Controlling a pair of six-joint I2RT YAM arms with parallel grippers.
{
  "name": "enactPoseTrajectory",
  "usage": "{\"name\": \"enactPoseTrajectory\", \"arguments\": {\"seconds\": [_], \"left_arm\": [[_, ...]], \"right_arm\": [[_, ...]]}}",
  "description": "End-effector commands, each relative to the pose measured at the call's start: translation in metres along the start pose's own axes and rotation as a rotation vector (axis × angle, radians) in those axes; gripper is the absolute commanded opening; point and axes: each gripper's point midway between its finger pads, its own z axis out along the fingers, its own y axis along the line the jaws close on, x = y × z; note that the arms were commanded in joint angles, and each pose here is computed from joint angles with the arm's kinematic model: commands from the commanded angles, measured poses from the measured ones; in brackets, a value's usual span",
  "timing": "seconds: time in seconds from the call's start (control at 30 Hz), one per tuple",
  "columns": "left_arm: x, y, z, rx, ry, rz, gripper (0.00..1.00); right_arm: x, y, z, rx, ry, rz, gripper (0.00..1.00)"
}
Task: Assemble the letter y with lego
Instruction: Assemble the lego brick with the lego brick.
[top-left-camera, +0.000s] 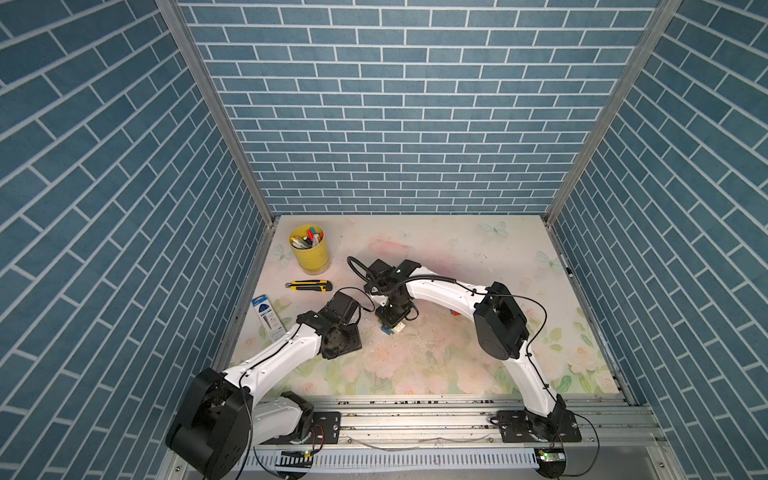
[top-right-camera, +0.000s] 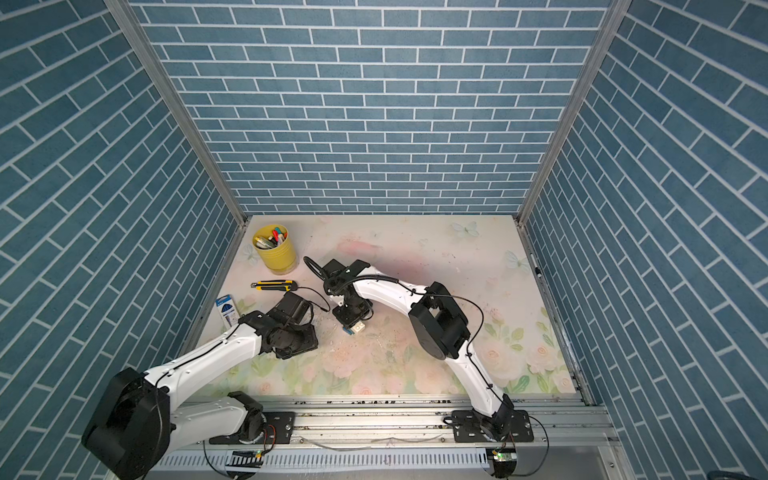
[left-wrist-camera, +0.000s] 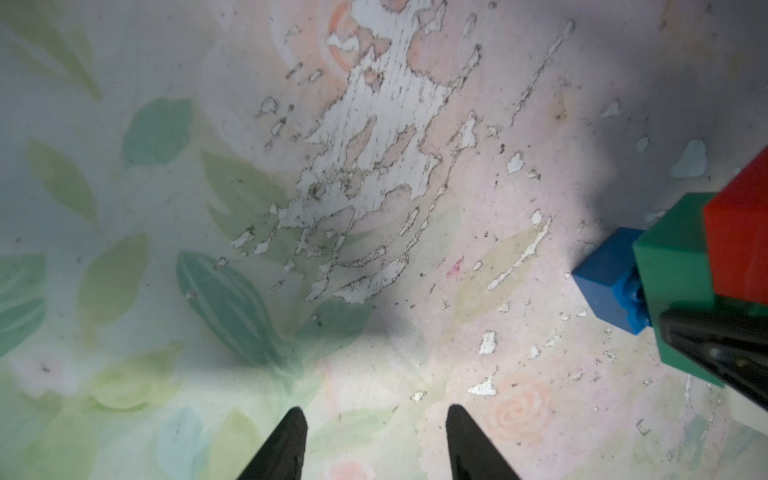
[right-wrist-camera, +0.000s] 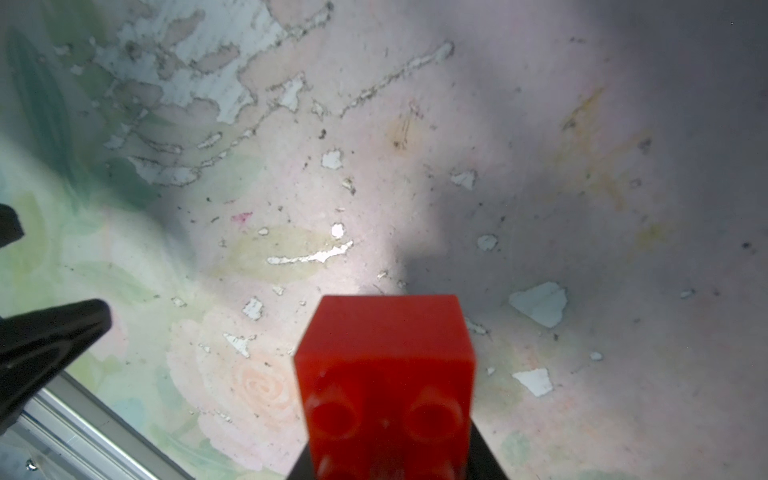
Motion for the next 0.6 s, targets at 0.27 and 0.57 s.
{"name": "enactPoseTrajectory", "arguments": {"seconds": [0.27, 0.57], "left_arm": [[0.004, 0.005, 0.007, -0.018, 0.018, -0.005, 0.57], [0.005, 0.007, 0.008, -0.024, 0.019, -0.007, 0.57]], "right_arm": [[0.020, -0.004, 0.017, 0.063, 0.111, -0.104, 0.32], [0.014, -0.006, 0.027, 0.097, 0.124, -0.114, 0.32]]}}
